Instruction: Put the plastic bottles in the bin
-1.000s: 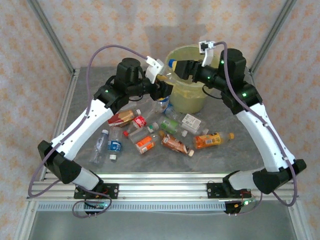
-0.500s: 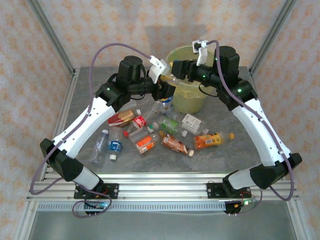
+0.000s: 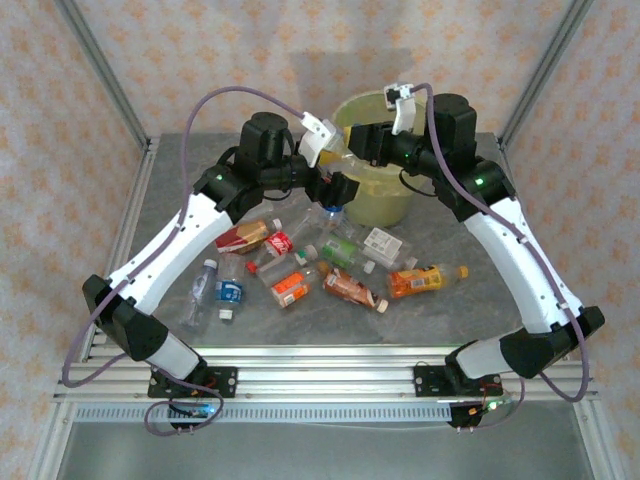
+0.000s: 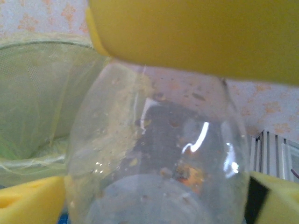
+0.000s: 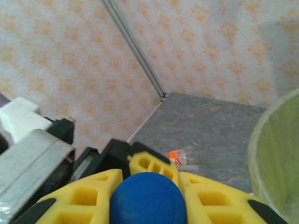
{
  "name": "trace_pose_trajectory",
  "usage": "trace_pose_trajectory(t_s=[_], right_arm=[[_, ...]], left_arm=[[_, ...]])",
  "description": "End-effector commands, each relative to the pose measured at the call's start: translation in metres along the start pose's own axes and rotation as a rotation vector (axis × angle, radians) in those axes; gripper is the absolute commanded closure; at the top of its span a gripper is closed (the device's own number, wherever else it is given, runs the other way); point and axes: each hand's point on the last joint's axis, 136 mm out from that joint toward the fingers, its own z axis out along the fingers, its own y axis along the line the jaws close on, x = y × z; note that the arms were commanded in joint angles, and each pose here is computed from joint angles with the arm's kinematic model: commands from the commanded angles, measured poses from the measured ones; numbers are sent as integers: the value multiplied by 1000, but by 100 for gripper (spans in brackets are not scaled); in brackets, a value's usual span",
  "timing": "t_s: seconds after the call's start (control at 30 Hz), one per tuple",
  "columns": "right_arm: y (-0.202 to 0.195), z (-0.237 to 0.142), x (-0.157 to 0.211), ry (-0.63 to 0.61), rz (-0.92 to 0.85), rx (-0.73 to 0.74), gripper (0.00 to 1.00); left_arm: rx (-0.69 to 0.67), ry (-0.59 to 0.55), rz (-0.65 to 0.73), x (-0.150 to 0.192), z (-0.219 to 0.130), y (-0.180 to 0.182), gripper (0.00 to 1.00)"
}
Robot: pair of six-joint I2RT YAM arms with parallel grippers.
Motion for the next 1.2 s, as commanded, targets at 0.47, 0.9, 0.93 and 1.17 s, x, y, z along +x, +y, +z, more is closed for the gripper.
trace_pose_trajectory(t_s=[0.47, 0.9, 0.93, 1.17], right_arm=[[-28, -45, -144, -364, -248, 452, 100], [-122, 44, -118, -233, -252, 741, 100], [-127, 52, -111, -209, -245, 742, 100], [-168, 91, -58, -66, -212, 789, 100]], left_arm=[[-682, -255, -125, -3, -143, 54, 0], [-992, -264, -293, 53, -197, 83, 0], [-1001, -259, -298, 57, -199, 83, 0], [-1130, -214, -344, 86, -214, 94, 0]])
